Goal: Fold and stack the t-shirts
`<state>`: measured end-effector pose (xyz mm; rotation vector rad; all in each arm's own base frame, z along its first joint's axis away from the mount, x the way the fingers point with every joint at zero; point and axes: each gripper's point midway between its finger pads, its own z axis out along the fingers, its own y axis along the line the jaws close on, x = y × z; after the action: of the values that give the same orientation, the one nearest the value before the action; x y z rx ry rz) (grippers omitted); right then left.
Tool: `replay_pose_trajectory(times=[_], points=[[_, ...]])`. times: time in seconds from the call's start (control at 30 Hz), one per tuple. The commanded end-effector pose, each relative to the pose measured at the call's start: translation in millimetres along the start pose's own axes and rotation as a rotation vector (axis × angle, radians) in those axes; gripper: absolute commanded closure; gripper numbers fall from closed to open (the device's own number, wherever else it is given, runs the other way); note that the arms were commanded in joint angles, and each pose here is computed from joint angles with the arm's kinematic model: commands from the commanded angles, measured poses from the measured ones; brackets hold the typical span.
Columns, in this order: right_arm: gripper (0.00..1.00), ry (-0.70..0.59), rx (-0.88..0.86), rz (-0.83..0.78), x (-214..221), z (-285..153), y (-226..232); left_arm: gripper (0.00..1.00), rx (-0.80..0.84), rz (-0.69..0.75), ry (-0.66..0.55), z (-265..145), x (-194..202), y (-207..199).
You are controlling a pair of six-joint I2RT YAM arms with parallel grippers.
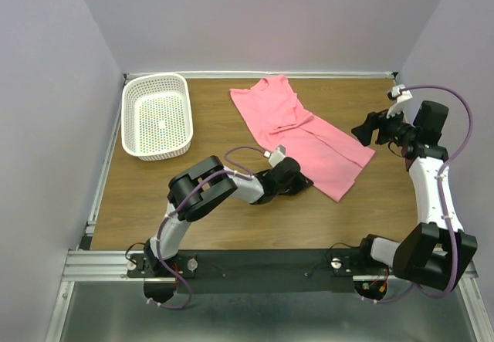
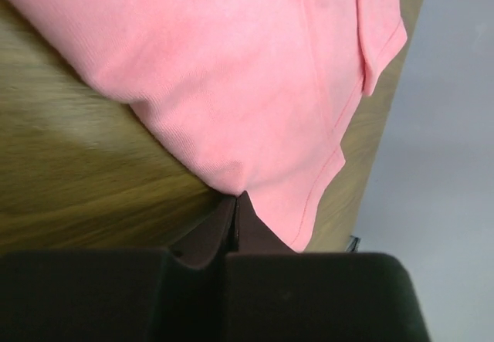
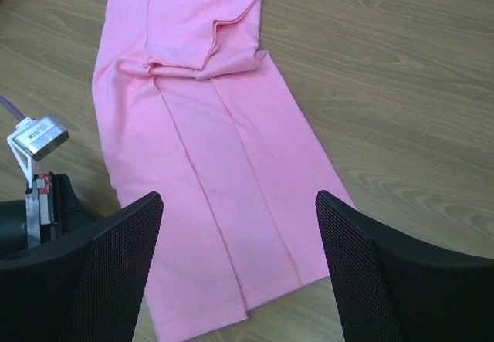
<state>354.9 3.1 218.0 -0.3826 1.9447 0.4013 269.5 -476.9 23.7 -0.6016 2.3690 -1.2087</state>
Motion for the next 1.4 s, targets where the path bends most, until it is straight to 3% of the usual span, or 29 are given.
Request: replay_pose_trajectory(times=[0.0,0.1,0.13,0.2,0.27,0.3,0.53,0.7,0.77,0.8,0.83,0.9,0.93,0.97,1.07,1.1,1.13,1.2,1.3,1.37], points=[[0.13,-0.012,-0.024,-0.012,0,-10,10,1.0,0.022,0.163,0.035,-20,2,17],[0.13,-0.014,-0.027,-0.027,1,-13,13,1.0,0.049,0.254,0.088,-47,15,38],[0.13,-0.018,-0.034,-0.037,1,-14,16,1.0,0.141,0.274,0.118,-65,21,18],[0.13,-0.021,-0.044,-0.041,1,-16,19,1.0,0.15,0.336,0.181,-95,32,52],[0.13,-0.022,-0.063,-0.045,1,-18,24,1.0,0.227,0.369,0.193,-125,33,46],[0.13,-0.022,-0.074,-0.051,2,-18,26,1.0,0.22,0.388,0.236,-139,40,64],[0.13,0.009,-0.213,-0.05,9,-19,47,1.0,0.193,0.512,0.34,-178,49,79],[0.13,0.048,-0.341,-0.118,23,-23,67,0.85,0.123,0.581,0.353,-186,41,87],[0.11,0.09,-0.392,-0.146,37,-22,76,0.7,0.151,0.602,0.331,-199,36,76],[0.11,0.112,-0.398,-0.149,44,-18,77,0.49,0.149,0.617,0.289,-202,29,74],[0.11,0.141,-0.394,-0.169,49,-13,78,0.41,0.202,0.632,0.226,-215,19,53],[0.11,0.169,-0.396,-0.164,52,-6,75,0.31,0.144,0.639,0.121,-224,-6,49],[0.11,0.19,-0.408,-0.137,58,2,72,0.19,0.126,0.62,-0.019,-231,-35,37],[0.11,0.191,-0.414,-0.119,53,7,70,0.16,0.073,0.583,-0.115,-233,-70,40],[0.11,0.206,-0.42,-0.056,55,36,63,0.16,0.108,0.566,-0.196,-236,-123,37],[0.11,0.212,-0.407,-0.013,51,45,62,0.17,0.136,0.538,-0.284,-238,-161,28],[0.12,0.217,-0.38,-0.032,49,63,58,0.17,0.137,0.54,-0.231,-226,-166,34],[0.14,0.254,-0.362,0.064,52,91,55,0.18,0.167,0.574,-0.277,-219,-202,8],[0.14,0.272,-0.326,0.14,45,126,54,0.19,0.098,0.564,-0.256,-180,-236,18],[0.15,0.276,-0.336,0.176,41,145,50,0.26,0.076,0.536,-0.251,-153,-265,18]])
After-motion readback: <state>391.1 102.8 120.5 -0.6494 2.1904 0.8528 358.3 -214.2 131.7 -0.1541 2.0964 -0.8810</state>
